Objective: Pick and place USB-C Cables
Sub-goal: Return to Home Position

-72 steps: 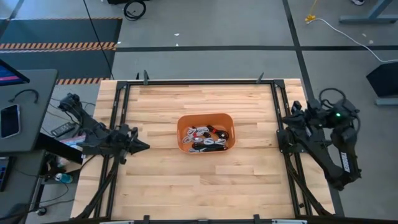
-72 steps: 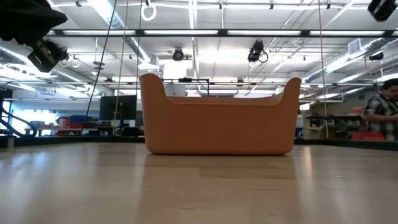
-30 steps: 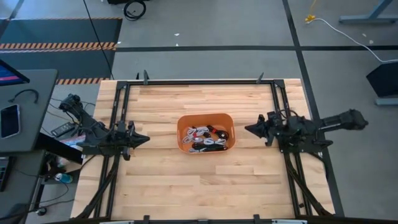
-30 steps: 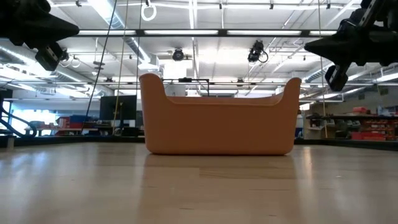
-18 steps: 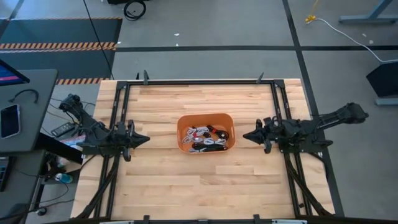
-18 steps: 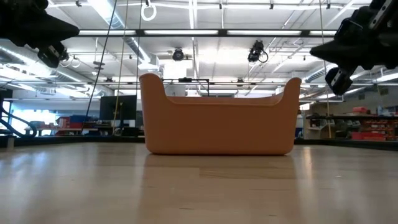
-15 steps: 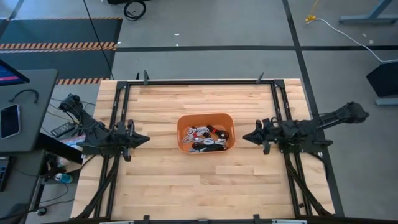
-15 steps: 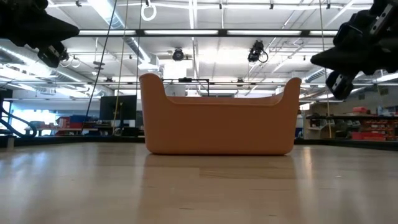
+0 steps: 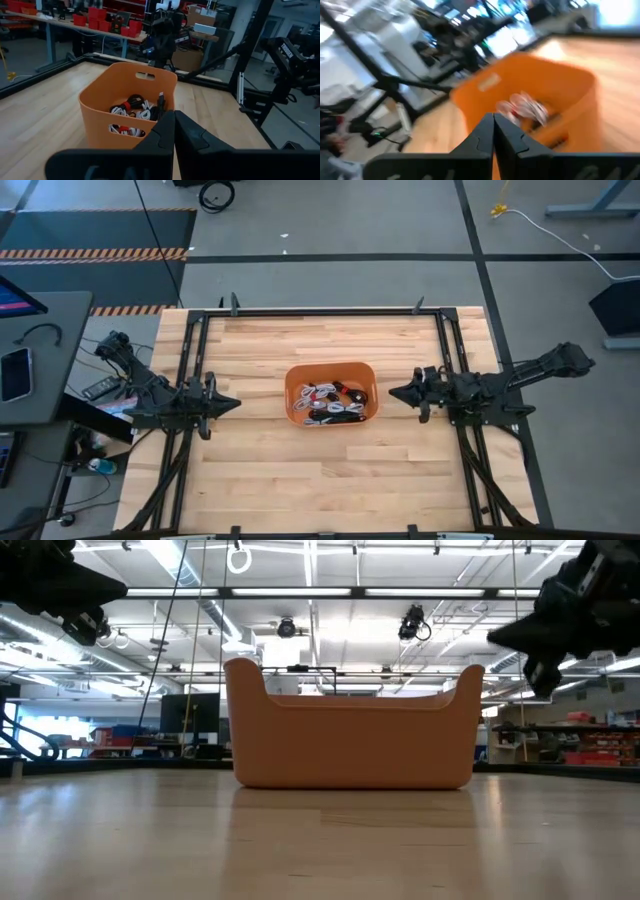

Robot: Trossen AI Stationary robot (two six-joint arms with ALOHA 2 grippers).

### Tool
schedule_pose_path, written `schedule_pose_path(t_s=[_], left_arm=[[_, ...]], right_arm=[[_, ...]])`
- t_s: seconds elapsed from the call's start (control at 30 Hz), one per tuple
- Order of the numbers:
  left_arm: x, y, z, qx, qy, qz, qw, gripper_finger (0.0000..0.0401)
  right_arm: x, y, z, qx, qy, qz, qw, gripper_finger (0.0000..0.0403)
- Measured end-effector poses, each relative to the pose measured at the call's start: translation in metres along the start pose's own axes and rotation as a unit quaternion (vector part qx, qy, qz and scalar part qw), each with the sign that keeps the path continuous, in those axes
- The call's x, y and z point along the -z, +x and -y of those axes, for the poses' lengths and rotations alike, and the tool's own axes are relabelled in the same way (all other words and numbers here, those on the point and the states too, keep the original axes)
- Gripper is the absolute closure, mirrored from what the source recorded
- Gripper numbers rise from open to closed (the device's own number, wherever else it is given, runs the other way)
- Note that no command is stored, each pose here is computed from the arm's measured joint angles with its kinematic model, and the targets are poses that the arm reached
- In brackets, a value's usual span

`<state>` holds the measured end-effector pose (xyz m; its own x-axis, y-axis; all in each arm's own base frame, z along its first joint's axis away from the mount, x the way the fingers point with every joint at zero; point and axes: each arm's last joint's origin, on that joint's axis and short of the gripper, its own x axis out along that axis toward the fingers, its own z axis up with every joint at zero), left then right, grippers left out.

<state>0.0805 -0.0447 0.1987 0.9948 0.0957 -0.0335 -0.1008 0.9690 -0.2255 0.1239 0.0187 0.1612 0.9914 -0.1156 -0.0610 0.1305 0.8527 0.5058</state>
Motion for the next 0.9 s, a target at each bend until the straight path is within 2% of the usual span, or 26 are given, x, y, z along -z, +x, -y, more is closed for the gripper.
schedule_pose_path(t_s=[0.13, 0.2, 0.27, 0.33, 0.4, 0.47, 0.57, 0.7, 0.8, 0.9], left_arm=[[0.000, 0.000, 0.000, 0.000, 0.000, 0.000, 1.000, 0.0394], [0.000, 0.000, 0.000, 0.000, 0.000, 0.000, 1.000, 0.0394], [0.000, 0.000, 0.000, 0.000, 0.000, 0.000, 1.000, 0.0394], [0.000, 0.000, 0.000, 0.000, 0.000, 0.000, 1.000, 0.0394], [0.000, 0.000, 0.000, 0.000, 0.000, 0.000, 1.000, 0.0394], [0.000, 0.000, 0.000, 0.000, 0.000, 0.000, 1.000, 0.0394], [0.000, 0.000, 0.000, 0.000, 0.017, 0.000, 1.000, 0.0394], [0.001, 0.000, 0.000, -0.001, 0.065, -0.005, 0.998, 0.0394], [0.004, 0.000, -0.001, -0.003, 0.075, -0.016, 0.997, 0.0394], [0.008, 0.000, -0.002, -0.005, 0.085, -0.023, 0.996, 0.0394]], right_arm=[[-0.015, -0.002, -0.010, -0.062, -0.045, 0.068, 0.995, 0.0395], [-0.024, -0.004, -0.016, -0.100, -0.098, 0.115, 0.983, 0.0399], [-0.031, -0.007, -0.022, -0.135, -0.171, 0.156, 0.963, 0.0399], [-0.038, -0.011, -0.027, -0.165, -0.243, 0.195, 0.936, 0.0393], [-0.042, -0.013, -0.030, -0.168, -0.304, 0.219, 0.912, 0.0385], [-0.042, -0.011, -0.029, -0.138, -0.320, 0.211, 0.913, 0.0379], [-0.033, -0.006, -0.022, -0.085, -0.344, 0.156, 0.922, 0.0378], [-0.021, -0.002, -0.018, -0.087, -0.393, 0.095, 0.911, 0.0386], [-0.022, -0.003, -0.018, -0.088, -0.411, 0.101, 0.902, 0.0393], [-0.020, -0.004, -0.016, -0.081, -0.413, 0.086, 0.903, 0.0396]])
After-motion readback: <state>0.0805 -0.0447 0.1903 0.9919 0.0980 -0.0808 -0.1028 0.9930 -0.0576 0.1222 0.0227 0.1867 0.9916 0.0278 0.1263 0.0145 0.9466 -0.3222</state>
